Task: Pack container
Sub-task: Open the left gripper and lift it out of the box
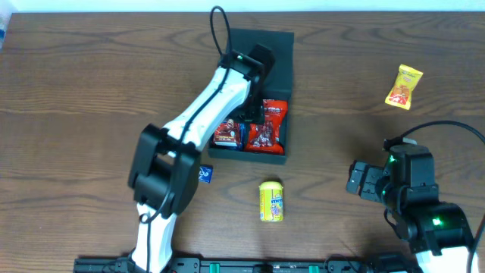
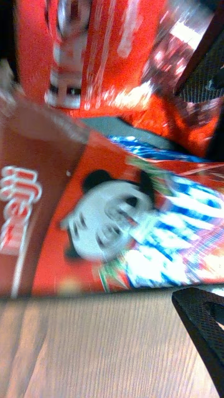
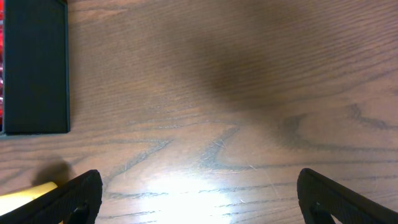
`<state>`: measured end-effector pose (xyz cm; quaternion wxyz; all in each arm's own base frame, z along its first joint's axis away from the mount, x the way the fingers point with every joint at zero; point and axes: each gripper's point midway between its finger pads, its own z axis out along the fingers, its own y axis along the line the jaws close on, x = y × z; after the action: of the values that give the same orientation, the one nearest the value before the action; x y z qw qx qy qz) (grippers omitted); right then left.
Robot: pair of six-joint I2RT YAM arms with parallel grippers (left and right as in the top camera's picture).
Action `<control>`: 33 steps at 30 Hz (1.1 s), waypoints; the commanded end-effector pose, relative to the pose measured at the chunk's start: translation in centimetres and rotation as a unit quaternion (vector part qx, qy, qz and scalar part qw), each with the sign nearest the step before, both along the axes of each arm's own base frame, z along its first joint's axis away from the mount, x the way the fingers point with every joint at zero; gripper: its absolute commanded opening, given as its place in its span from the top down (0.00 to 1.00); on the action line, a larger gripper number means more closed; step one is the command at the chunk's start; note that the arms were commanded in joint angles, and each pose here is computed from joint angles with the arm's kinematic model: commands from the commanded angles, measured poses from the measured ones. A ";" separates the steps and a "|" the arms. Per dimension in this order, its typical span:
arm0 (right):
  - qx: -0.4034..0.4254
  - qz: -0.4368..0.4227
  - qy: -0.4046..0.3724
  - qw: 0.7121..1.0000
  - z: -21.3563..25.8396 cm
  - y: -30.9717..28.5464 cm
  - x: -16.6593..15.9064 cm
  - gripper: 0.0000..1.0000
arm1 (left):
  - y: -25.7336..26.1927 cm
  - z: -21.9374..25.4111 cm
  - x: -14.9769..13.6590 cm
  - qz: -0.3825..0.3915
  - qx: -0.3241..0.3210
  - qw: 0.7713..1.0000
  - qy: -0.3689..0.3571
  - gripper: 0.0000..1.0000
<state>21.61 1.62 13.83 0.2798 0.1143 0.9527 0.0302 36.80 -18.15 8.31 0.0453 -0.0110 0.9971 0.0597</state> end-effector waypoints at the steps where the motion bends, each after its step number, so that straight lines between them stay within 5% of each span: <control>1: -0.005 0.000 -0.002 1.000 0.1 -0.2 0.0 0.01 | 0.9 4.9 0.3 0.008 -0.016 0.998 -0.058 0.04; 10: -0.005 0.000 -0.002 1.000 0.1 -0.2 0.0 0.01 | 4.1 8.6 0.8 0.021 0.048 0.991 -0.125 0.04; 33: -0.005 0.000 -0.002 1.000 0.1 -0.2 0.0 0.01 | 5.2 -0.8 0.8 0.051 0.089 0.991 -0.087 0.04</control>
<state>21.61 1.62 13.83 0.2798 0.1143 0.9527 0.0302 37.88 -12.89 8.86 0.1435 -0.0619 0.9782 0.1367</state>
